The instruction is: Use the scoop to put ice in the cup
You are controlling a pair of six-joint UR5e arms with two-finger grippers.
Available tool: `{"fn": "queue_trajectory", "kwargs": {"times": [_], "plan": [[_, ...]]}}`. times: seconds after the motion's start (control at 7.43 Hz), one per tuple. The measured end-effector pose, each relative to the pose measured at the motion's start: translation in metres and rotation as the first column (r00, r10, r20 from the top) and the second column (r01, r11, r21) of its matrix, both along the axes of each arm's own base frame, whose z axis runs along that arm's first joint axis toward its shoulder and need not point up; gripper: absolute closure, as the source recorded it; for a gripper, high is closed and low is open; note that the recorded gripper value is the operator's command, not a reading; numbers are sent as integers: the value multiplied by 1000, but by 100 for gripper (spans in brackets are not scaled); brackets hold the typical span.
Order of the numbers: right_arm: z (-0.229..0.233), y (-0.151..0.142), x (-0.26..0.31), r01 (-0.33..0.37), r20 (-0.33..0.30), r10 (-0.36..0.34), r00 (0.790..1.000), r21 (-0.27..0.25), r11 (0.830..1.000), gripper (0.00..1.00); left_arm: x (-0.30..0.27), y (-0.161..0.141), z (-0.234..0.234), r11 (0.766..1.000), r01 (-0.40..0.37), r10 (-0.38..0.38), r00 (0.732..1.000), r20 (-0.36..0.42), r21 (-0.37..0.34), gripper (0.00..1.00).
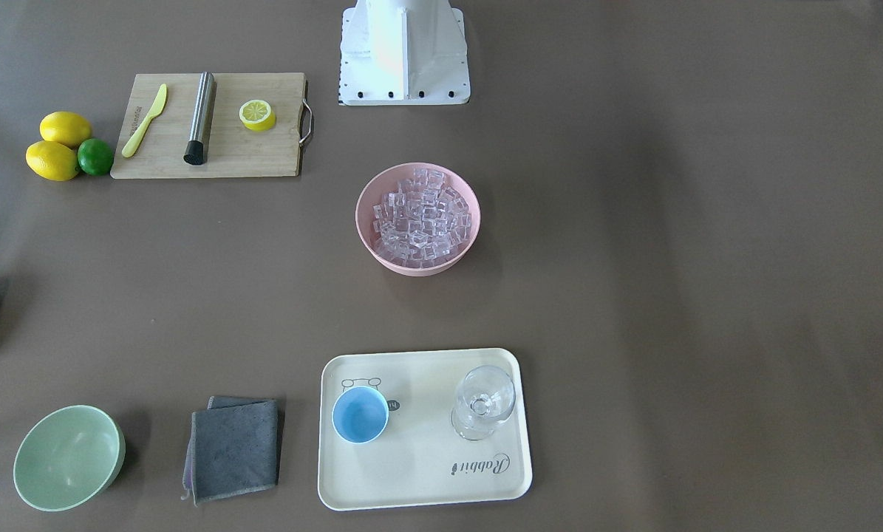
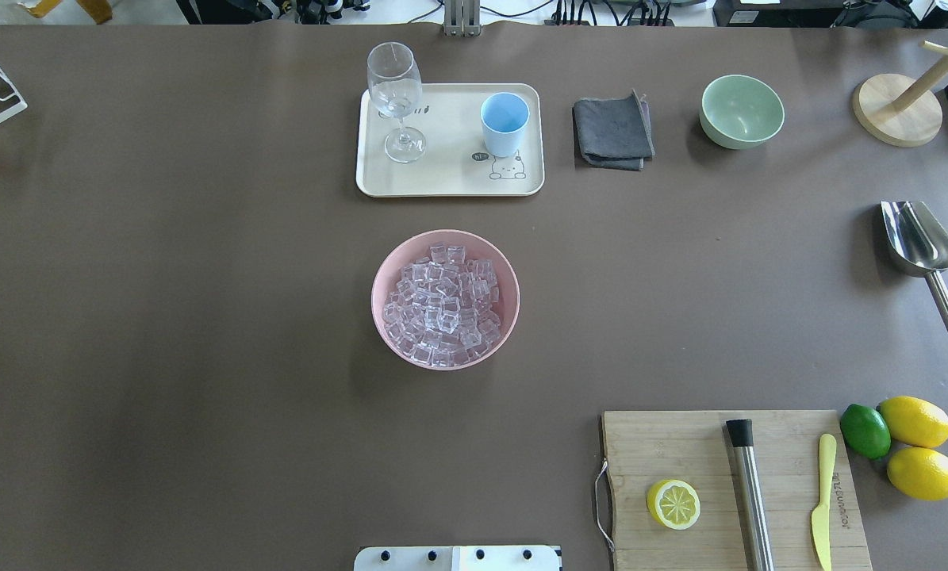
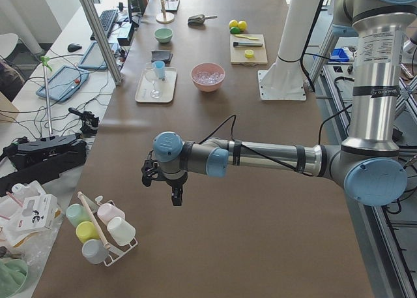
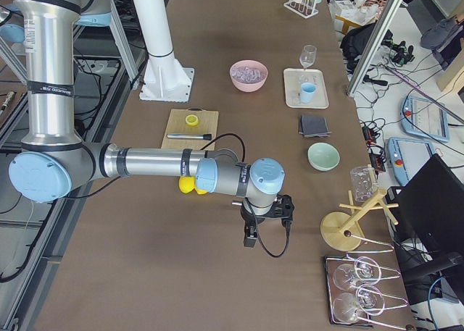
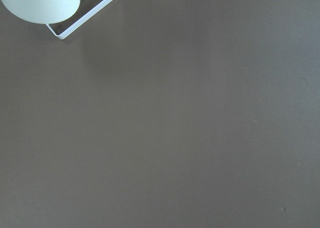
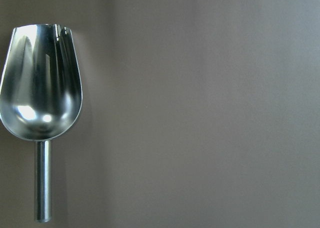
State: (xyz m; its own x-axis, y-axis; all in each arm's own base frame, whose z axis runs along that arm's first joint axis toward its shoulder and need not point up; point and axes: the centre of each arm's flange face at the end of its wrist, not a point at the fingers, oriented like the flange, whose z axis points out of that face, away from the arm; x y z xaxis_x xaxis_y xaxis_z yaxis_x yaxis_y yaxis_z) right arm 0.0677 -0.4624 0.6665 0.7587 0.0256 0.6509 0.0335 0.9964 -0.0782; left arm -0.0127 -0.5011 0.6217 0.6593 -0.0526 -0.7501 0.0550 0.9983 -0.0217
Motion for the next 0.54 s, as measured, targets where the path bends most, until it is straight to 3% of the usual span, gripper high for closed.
{"fn": "queue_trajectory", "kwargs": {"times": [0.54], "plan": [[-2, 0, 0, 0, 1, 0, 1000, 4, 1000, 0, 4, -2, -3, 1000, -9, 9, 1000, -1, 7, 1]]}}
